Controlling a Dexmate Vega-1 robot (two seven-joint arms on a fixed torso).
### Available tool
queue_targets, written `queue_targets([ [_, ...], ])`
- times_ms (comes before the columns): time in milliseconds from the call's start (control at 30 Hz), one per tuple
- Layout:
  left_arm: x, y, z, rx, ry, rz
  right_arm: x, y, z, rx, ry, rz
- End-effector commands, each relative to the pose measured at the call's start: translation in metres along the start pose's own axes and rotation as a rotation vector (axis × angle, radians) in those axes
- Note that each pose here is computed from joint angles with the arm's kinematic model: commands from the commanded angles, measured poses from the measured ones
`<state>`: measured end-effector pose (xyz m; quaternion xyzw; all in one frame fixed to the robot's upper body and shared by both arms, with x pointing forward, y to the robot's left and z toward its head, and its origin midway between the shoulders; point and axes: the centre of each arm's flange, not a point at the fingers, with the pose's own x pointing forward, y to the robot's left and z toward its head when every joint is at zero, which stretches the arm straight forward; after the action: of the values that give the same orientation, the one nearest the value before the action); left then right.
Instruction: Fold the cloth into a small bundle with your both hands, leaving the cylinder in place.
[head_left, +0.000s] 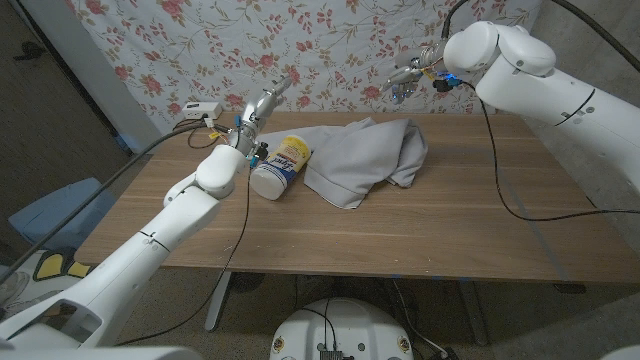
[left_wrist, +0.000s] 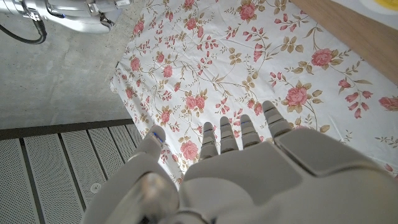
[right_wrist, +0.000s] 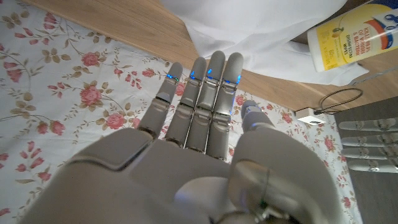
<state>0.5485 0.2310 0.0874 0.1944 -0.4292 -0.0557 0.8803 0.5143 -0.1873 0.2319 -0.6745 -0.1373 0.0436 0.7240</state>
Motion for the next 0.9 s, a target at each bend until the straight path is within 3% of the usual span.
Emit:
queue_targets([
  [33, 0.002, -0.001, 0.004, 0.013, -0.013, -0.004, -0.023, 0.022, -0.051, 0.324, 0.201, -0.536],
  [100, 0.004, 0.0, 0.003, 0.007, -0.019, -0.002, -0.017, 0.037, -0.056, 0.409, 0.02, -0.601],
  [267, 0.006, 0.004, -0.003, -0.038, -0.066, -0.01, 0.011, 0.072, -0.073, 0.734, -0.434, -0.593],
  [367, 0.006, 0.005, -0.008, -0.066, -0.082, -0.026, 0.032, 0.093, -0.08, 0.909, -0.603, -0.564],
  [633, 0.003, 0.008, -0.022, -0.115, -0.054, -0.03, 0.067, 0.124, -0.076, 1.208, -0.814, -0.583],
  [800, 0.002, 0.016, -0.025, -0.117, -0.047, -0.028, 0.08, 0.128, -0.082, 1.283, -0.854, -0.566],
  [900, 0.001, 0.02, -0.029, -0.122, -0.038, -0.032, 0.082, 0.127, -0.088, 1.299, -0.849, -0.583],
])
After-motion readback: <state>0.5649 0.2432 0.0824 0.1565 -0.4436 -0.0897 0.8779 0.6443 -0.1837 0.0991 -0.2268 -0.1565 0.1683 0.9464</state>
